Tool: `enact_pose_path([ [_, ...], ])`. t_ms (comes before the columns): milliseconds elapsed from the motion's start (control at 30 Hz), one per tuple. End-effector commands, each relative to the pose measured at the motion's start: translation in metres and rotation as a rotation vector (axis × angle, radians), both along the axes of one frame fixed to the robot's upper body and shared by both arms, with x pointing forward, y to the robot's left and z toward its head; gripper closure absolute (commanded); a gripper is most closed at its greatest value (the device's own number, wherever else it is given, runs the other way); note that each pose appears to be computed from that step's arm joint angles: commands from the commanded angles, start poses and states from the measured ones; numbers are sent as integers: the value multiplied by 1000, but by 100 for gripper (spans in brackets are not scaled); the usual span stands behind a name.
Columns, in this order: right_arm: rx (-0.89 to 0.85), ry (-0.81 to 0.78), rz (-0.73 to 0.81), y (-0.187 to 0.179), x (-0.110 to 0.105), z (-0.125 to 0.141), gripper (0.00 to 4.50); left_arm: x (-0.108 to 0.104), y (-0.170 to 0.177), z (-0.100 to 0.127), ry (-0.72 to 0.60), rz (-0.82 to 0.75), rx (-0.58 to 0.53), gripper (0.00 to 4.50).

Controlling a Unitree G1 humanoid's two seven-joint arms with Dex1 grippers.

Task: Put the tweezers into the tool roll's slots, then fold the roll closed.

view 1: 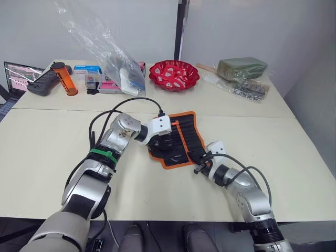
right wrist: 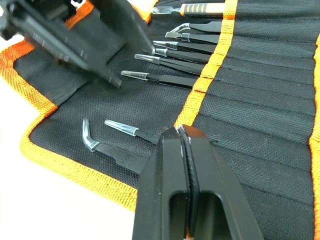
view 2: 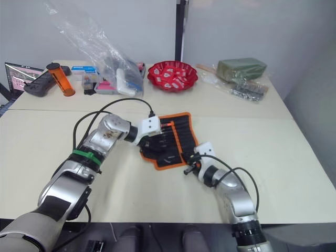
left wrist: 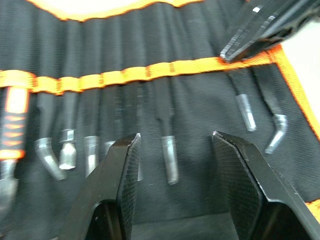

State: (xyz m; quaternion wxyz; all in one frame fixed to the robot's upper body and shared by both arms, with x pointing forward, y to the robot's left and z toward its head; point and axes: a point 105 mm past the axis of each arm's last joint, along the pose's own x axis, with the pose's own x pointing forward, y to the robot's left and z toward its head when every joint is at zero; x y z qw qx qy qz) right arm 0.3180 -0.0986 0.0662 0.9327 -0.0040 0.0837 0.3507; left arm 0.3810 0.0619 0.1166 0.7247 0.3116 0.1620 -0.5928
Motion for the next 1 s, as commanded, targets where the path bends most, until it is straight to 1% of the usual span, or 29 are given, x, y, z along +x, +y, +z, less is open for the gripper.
enact_pose_path([
  [33,-40,130,38,6,-13,-34,450,4,-6,13,-50,7,-3,203],
  [100,-40,130,38,5,-13,-33,450,6,-6,11,-53,12,8,203],
  [200,-38,128,37,6,-13,-33,450,5,-3,3,-23,13,38,279],
  [333,-36,128,33,6,-13,-33,450,1,-2,-2,20,5,53,409],
  [367,-35,128,32,6,-13,-33,450,1,-2,-3,25,11,55,447],
  [533,-35,129,27,5,-13,-34,450,7,-7,0,23,42,34,447],
  [700,-39,131,23,4,-14,-34,450,15,-18,4,-20,51,24,447],
  [1000,-44,132,21,2,-14,-35,450,18,-38,9,-47,28,12,447],
])
